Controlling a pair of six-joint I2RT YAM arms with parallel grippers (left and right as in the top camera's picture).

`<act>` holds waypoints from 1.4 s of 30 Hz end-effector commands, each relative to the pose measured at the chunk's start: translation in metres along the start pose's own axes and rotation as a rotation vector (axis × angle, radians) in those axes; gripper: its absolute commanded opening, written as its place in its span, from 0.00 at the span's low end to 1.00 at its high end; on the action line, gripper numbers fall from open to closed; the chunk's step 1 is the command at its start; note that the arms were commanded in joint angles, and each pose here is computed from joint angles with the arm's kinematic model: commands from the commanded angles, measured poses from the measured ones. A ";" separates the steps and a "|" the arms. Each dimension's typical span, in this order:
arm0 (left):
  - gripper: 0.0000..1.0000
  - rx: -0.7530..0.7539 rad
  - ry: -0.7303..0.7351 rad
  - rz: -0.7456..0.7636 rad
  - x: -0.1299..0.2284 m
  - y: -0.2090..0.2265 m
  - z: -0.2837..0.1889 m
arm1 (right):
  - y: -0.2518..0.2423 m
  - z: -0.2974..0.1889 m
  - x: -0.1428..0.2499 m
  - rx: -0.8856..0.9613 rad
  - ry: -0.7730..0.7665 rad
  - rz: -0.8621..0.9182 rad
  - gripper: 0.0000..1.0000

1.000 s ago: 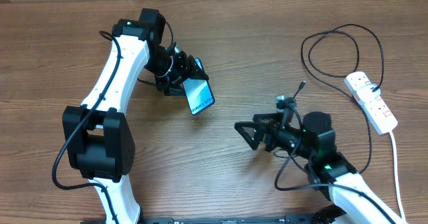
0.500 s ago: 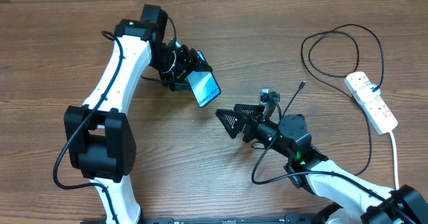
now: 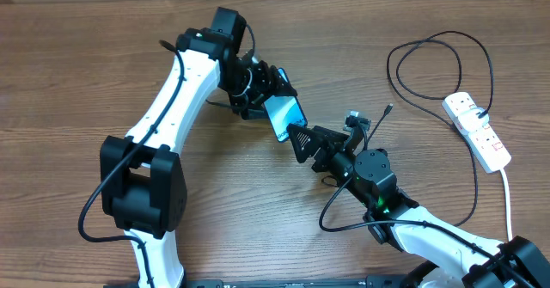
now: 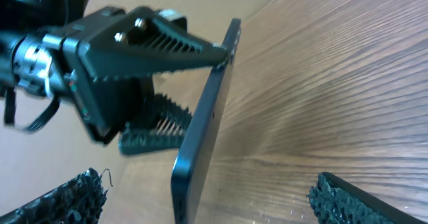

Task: Plug charger to phone and switch on socket
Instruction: 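Grasp the phone's edge with the right gripper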

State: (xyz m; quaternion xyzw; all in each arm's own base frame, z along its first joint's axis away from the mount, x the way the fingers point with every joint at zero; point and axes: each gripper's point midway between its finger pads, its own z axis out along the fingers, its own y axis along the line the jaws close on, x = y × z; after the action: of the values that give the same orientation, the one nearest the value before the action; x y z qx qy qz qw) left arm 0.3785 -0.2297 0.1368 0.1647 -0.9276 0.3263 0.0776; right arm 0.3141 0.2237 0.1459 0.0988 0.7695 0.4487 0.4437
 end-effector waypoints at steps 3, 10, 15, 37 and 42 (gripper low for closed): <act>0.39 0.050 0.023 0.011 0.013 -0.028 0.008 | -0.004 0.003 -0.011 0.031 -0.061 0.061 0.95; 0.39 0.057 0.031 0.044 0.022 -0.040 0.018 | -0.014 0.008 -0.004 0.055 -0.045 0.062 0.90; 0.39 0.028 0.013 0.059 0.024 -0.040 0.023 | -0.002 0.008 -0.013 0.006 -0.081 0.059 0.82; 0.39 0.020 0.047 0.051 0.046 -0.052 0.038 | 0.000 0.008 -0.017 0.002 -0.101 0.059 0.53; 0.39 0.019 0.062 0.059 0.049 -0.051 0.038 | -0.003 0.007 -0.020 0.015 -0.118 0.059 0.47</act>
State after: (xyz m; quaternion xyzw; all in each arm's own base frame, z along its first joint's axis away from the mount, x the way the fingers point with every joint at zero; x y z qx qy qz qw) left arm 0.3532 -0.2922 0.1388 0.1444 -0.9299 0.3260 0.0897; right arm 0.3280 0.2155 0.1456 0.1477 0.7512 0.4485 0.4613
